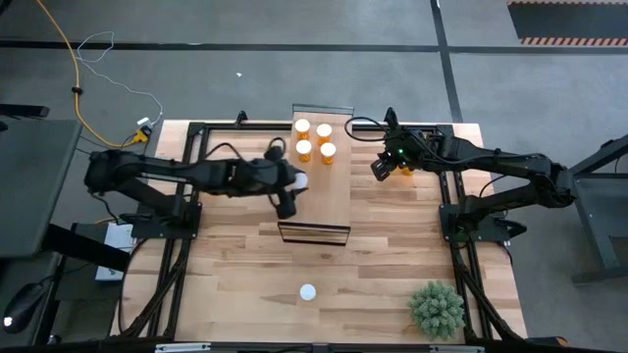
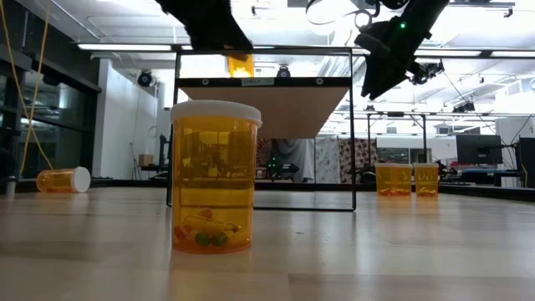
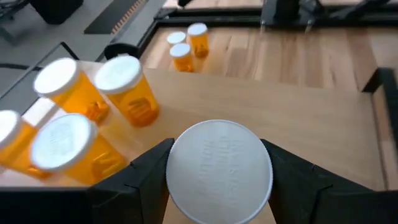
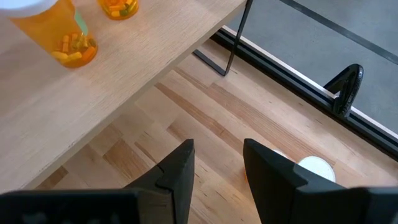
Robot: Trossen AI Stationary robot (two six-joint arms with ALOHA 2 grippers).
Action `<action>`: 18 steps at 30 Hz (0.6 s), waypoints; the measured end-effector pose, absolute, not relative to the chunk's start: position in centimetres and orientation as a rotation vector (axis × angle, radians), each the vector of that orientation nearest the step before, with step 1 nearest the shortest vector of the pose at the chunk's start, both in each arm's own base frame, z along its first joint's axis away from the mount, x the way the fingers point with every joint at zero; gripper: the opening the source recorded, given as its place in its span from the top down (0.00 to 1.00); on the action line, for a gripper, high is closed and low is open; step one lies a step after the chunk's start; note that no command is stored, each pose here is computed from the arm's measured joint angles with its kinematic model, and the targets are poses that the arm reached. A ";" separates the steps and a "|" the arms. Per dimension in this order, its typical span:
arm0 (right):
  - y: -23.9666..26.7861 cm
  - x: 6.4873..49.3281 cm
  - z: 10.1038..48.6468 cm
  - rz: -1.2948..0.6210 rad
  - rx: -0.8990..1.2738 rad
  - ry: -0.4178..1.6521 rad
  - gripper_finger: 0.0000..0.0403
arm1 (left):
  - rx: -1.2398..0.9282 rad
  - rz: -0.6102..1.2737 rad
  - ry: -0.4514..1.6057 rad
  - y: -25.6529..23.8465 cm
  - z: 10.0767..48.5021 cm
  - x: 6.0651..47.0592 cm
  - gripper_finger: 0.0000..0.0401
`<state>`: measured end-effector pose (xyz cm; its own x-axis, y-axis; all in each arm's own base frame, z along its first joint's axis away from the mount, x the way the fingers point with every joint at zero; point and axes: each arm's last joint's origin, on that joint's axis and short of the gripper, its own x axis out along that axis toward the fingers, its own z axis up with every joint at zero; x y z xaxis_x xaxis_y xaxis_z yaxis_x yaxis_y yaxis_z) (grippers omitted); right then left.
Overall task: Pick and place medicine bottles onto shelf by color
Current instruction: Put the orange pill bottle on the shelf
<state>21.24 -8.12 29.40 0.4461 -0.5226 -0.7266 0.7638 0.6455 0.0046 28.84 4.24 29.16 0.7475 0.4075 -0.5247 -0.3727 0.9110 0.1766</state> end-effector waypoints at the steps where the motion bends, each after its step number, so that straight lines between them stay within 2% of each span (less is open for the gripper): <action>1: -8.1 21.2 29.4 -0.817 0.356 0.759 0.67 | 0.068 0.429 0.601 4.4 28.9 29.2 0.49; 9: -8.1 21.1 29.3 -0.818 0.354 0.773 0.67 | 0.065 0.468 0.632 5.9 28.4 30.2 0.48; 18: -8.1 21.1 29.3 -0.818 0.354 0.776 0.67 | 0.066 0.485 0.644 6.5 28.4 30.0 0.42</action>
<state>21.13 -8.08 29.31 0.4352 -0.5186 -0.7360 0.7626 0.6469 -0.0048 30.01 6.51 28.36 0.6925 0.4537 -0.5609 -0.4134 0.8867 0.2069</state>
